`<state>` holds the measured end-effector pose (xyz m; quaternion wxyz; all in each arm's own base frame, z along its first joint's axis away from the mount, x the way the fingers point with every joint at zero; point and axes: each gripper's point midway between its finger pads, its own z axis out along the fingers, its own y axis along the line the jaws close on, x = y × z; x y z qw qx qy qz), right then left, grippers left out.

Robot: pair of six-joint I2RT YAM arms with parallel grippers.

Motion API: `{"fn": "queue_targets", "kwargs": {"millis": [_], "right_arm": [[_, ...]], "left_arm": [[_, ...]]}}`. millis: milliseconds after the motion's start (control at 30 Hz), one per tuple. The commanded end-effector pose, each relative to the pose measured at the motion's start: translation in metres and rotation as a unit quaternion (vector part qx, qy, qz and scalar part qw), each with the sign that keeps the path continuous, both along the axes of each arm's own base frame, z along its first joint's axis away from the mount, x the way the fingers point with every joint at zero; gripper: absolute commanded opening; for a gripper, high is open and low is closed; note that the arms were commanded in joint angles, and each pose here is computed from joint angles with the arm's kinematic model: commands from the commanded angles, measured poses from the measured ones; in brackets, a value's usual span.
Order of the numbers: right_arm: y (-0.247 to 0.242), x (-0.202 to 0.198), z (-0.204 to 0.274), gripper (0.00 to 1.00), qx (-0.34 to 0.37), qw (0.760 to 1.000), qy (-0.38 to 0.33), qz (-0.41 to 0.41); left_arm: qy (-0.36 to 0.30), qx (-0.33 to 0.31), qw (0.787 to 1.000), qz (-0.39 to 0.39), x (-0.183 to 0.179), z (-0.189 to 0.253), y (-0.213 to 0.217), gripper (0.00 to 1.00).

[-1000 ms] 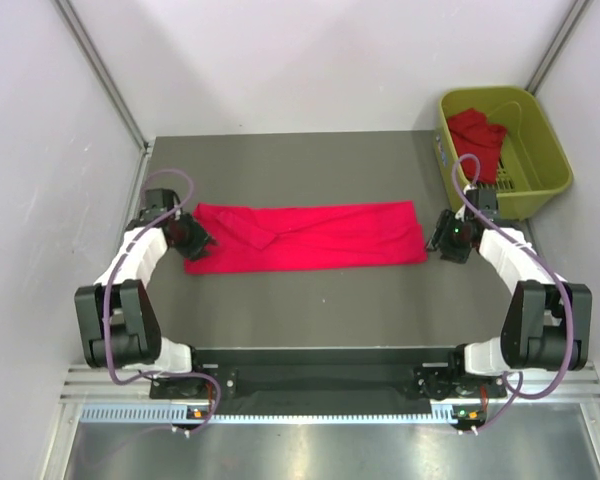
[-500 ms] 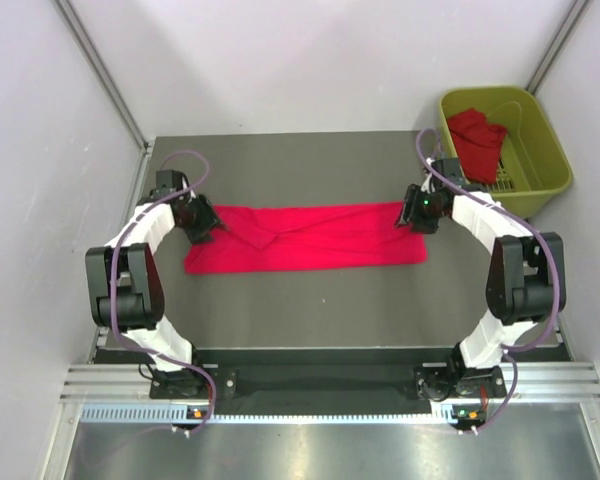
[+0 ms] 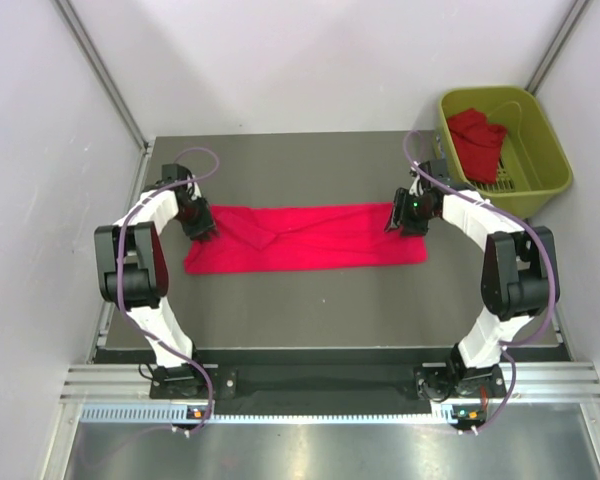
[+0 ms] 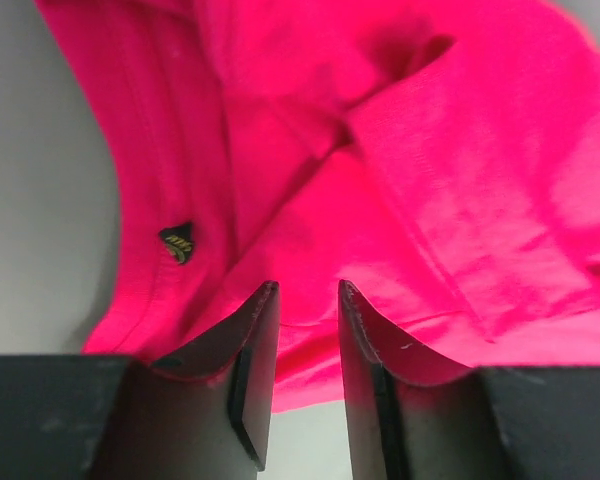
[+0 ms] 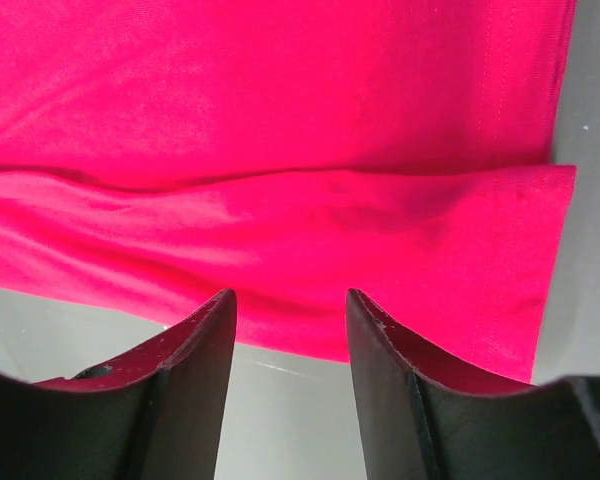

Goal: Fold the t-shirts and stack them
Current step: Fold the tshirt

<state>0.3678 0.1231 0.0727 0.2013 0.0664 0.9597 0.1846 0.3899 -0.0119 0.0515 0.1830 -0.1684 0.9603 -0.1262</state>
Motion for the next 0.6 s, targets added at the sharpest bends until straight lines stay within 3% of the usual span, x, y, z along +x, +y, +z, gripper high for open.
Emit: {"fn": "queue_targets", "kwargs": {"millis": [0,233,400,567], "right_arm": [[0.005,0.012,0.014,0.48,0.002,1.0,-0.021,0.011],[0.006,0.012,0.011,0.48,0.005,1.0,-0.017,0.015],[0.004,0.007,0.005,0.48,0.004,1.0,-0.008,0.016],[0.001,0.004,-0.001,0.48,0.002,1.0,-0.001,0.016]], "left_arm": [[0.001,0.033,0.999,-0.022,0.002,0.001,0.012,0.36],[-0.014,0.039,0.999,-0.021,0.012,-0.001,0.013,0.36],[-0.011,0.033,0.999,-0.022,0.018,-0.007,0.011,0.45],[-0.011,0.03,0.999,-0.016,0.022,-0.012,0.011,0.45]]}}
